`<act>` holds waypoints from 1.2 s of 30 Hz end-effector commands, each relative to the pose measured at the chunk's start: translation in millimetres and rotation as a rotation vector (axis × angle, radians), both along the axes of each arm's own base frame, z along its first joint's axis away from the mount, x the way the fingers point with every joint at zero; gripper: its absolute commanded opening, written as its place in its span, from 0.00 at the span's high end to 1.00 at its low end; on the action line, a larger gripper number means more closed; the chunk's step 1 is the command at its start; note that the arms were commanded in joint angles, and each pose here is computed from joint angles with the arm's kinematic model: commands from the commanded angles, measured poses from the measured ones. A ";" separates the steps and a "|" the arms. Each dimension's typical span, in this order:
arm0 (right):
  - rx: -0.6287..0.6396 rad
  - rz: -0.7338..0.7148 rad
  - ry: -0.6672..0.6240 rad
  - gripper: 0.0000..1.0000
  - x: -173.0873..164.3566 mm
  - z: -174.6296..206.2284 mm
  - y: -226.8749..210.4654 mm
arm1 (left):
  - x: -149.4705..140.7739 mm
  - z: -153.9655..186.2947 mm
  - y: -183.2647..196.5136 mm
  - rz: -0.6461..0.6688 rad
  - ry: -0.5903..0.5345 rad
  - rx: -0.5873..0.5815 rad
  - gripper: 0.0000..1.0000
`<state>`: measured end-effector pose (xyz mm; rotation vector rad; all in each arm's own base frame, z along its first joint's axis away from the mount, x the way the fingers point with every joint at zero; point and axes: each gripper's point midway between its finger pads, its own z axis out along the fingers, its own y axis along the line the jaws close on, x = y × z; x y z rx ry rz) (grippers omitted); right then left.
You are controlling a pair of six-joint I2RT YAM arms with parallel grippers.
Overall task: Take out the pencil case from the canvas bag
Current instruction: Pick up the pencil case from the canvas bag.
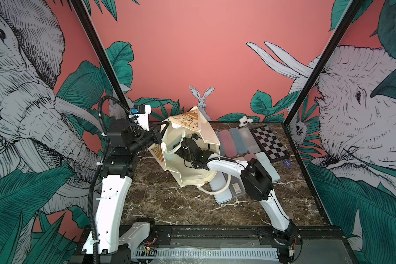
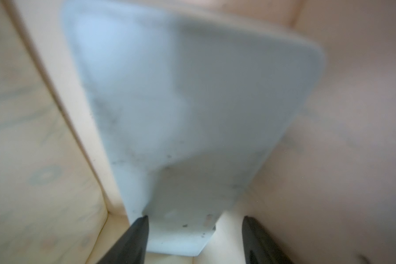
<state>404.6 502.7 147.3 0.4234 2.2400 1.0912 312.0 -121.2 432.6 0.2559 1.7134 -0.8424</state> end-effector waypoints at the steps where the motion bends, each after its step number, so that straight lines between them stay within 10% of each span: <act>1: 0.099 -0.161 0.042 0.16 19.1 10.4 -24.6 | -25.5 48.0 -5.6 -0.048 -0.193 -0.008 1.00; 4: 0.130 -0.167 0.016 0.02 27.8 17.8 -27.0 | -26.1 48.2 -6.7 -0.056 -0.194 -0.010 1.00; 20: -0.073 -0.368 0.019 0.02 64.1 8.2 -84.0 | -39.2 56.6 -12.3 -0.098 -0.213 -0.025 1.00; 36: -0.150 -0.420 -0.073 0.37 89.3 19.1 -102.4 | -43.1 63.7 -11.6 -0.092 -0.232 -0.022 1.00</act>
